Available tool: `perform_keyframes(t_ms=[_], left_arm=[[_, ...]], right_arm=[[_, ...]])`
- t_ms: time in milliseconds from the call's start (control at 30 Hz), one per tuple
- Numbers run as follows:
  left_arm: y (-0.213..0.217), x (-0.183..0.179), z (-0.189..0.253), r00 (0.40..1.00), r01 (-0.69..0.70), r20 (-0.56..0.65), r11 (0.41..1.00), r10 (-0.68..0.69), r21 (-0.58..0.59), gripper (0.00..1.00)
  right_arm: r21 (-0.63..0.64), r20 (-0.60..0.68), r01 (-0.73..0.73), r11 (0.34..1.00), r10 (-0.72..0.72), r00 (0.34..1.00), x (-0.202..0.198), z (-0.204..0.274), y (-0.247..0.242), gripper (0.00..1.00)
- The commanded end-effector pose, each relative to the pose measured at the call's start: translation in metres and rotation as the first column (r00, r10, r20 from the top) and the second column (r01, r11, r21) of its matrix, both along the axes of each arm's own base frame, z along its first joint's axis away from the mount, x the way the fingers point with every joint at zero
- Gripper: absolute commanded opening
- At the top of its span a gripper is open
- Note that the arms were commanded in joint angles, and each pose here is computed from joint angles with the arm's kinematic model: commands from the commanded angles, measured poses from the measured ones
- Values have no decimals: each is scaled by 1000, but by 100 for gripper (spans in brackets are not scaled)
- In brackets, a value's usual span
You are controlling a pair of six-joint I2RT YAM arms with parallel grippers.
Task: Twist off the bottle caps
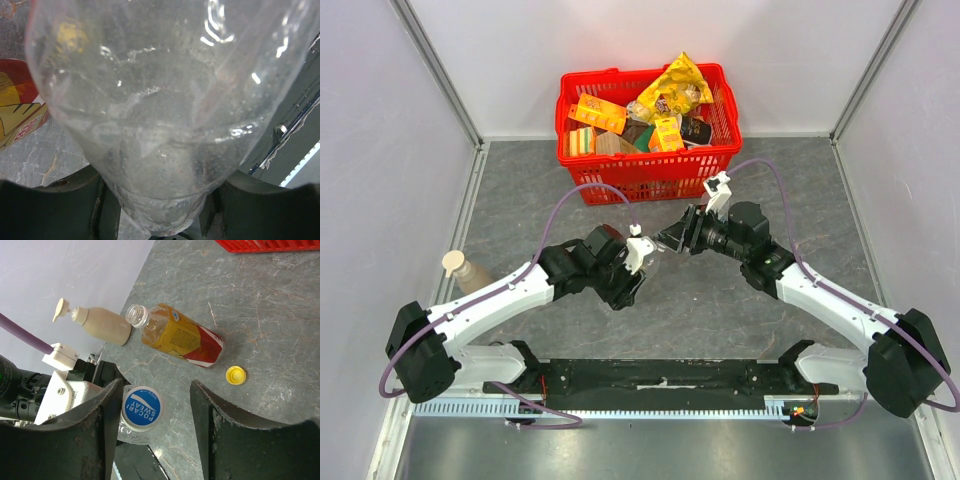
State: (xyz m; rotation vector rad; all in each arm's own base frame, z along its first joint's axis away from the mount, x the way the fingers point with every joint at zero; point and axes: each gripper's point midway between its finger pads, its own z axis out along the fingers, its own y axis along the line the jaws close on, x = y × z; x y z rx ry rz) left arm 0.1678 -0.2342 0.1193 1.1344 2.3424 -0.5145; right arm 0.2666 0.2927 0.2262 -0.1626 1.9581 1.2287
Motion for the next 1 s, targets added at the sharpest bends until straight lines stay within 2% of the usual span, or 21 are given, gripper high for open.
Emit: perform_keyframes(t_ms=[0,67,167,300,533,767,967], left_arm=[[-3,8,16,999,-36,38,999,37,-36,11],[-3,9,17,998,-38,42,999,39,-36,11],[-2,9,17,998,-42,47,999,44,-34,11],[-1,11,21,997,-50,60,998,52,-41,11],[-4,10,34,995,-45,81,995,52,-86,11],[-19,-9,56,997,61,66,976,-49,-208,10],[-33,-38,88,977,212,69,908,-201,-361,10]], right_arm=[[36,24,-32,999,32,999,-3,8,4,58],[44,21,-43,998,42,999,-5,8,5,47],[66,36,-61,996,59,998,-8,12,7,40],[82,50,-86,993,82,995,-11,18,9,22],[124,99,-129,984,117,988,-17,31,13,1],[178,226,-184,967,142,964,-29,57,11,0],[199,381,-268,943,178,907,-45,87,8,0]])
